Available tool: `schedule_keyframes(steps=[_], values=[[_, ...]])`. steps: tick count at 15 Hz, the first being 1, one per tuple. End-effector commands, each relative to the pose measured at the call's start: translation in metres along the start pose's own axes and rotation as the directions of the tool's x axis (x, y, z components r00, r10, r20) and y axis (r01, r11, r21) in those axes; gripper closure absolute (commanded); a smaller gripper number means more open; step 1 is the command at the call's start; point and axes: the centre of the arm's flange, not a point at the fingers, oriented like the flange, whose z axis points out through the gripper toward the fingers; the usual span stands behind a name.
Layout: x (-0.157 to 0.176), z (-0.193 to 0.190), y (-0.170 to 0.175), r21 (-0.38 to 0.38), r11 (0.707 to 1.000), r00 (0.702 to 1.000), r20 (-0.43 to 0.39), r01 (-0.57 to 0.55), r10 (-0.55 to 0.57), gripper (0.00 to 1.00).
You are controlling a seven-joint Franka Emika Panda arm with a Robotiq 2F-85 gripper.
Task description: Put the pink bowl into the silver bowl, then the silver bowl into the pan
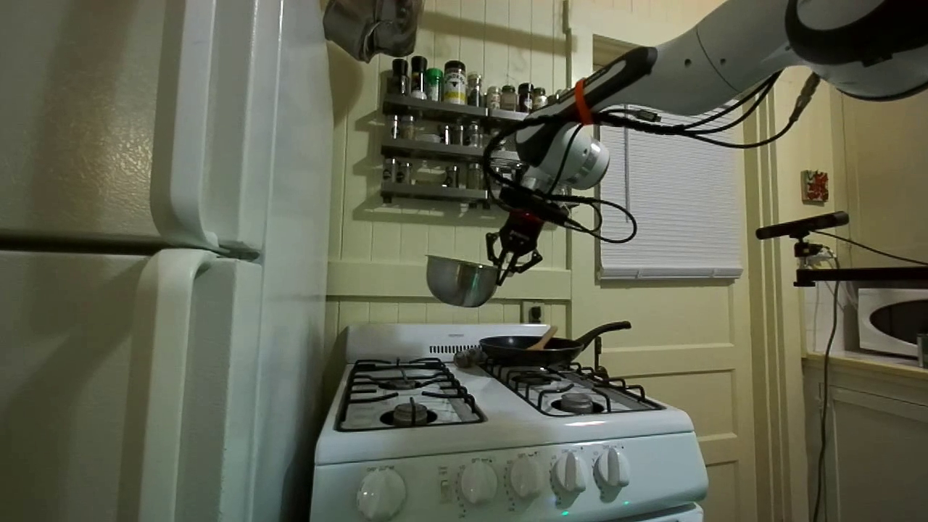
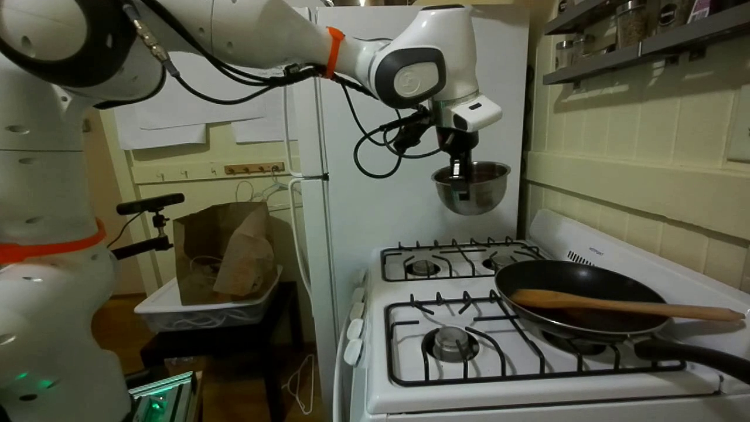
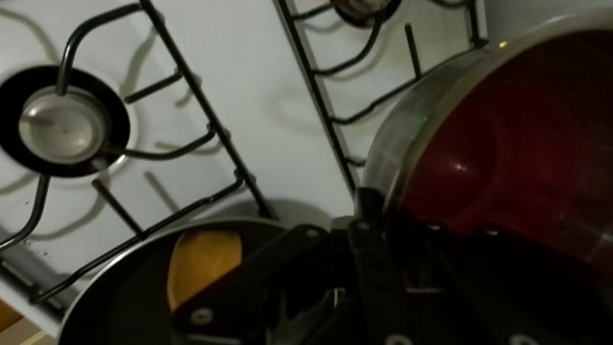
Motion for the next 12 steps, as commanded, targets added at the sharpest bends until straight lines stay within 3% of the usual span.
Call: schedule_keyframes(steps=[1,6,12], values=[[0.036,-0.021,0.035,0.017,0.989,0.983,-0.103,-0.149,0.15,0.98],[0.095,-0.014,0.084,0.021,0.949,0.937,-0.156,-0.315,0.314,0.98],[0.135,0.024,0.095,0.033,0.926,0.91,-0.173,-0.376,0.376,0.98]])
